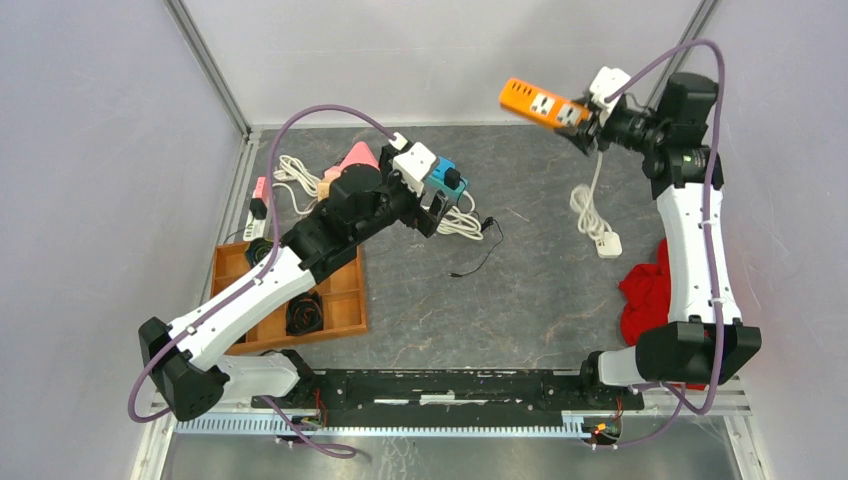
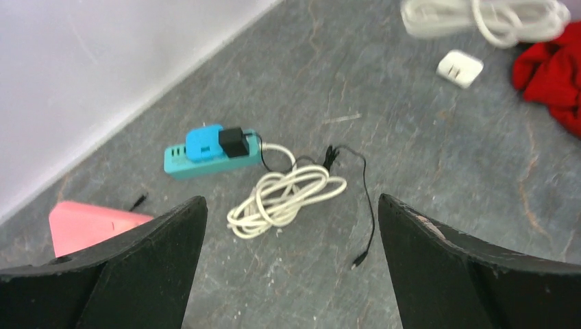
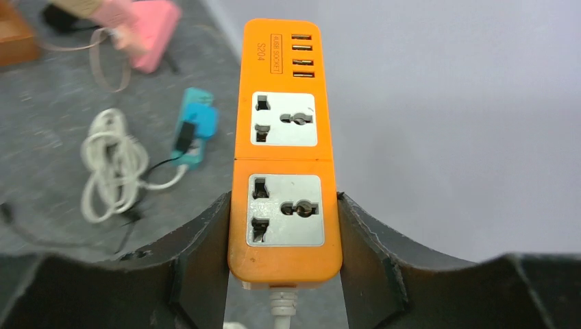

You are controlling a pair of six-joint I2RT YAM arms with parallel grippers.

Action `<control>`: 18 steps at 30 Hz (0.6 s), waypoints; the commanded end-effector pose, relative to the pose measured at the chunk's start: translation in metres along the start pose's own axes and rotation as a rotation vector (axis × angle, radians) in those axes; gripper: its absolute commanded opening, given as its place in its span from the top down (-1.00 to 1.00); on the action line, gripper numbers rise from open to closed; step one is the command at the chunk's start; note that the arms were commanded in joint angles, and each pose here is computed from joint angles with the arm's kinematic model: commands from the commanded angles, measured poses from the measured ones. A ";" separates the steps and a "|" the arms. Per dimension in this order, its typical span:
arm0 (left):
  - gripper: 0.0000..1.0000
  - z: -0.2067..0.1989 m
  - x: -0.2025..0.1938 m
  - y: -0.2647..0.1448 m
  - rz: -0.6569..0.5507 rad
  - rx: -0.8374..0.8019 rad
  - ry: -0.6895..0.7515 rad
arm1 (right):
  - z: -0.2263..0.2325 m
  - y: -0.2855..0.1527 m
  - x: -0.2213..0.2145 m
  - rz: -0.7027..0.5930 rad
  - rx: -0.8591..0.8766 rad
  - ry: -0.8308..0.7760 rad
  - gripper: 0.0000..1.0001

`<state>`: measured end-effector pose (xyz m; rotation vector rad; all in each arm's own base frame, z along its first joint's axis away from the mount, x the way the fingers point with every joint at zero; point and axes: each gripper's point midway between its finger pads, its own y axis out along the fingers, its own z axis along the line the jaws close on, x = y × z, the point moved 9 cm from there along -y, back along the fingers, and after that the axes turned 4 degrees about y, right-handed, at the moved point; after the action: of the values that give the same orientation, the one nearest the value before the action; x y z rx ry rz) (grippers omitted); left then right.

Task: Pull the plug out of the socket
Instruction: Place the socket at the corner of the board.

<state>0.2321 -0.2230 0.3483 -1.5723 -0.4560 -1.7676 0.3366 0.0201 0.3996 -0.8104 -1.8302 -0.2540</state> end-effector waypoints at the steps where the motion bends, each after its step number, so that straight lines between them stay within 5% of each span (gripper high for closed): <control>1: -0.99 0.004 -0.006 0.000 -0.039 0.063 -0.025 | -0.053 -0.002 0.031 -0.056 -0.271 -0.082 1.00; 11: -0.99 0.005 -0.011 -0.002 -0.032 0.080 -0.010 | -0.148 0.028 -0.001 -0.022 -0.652 -0.131 1.00; 18: -0.99 0.005 -0.017 0.004 -0.004 0.085 -0.007 | -0.171 0.053 -0.100 0.181 -0.878 -0.053 1.00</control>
<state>0.2346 -0.2182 0.3236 -1.5329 -0.4606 -1.7111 0.5036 -0.0456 0.3628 -1.3729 -1.6631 -0.7239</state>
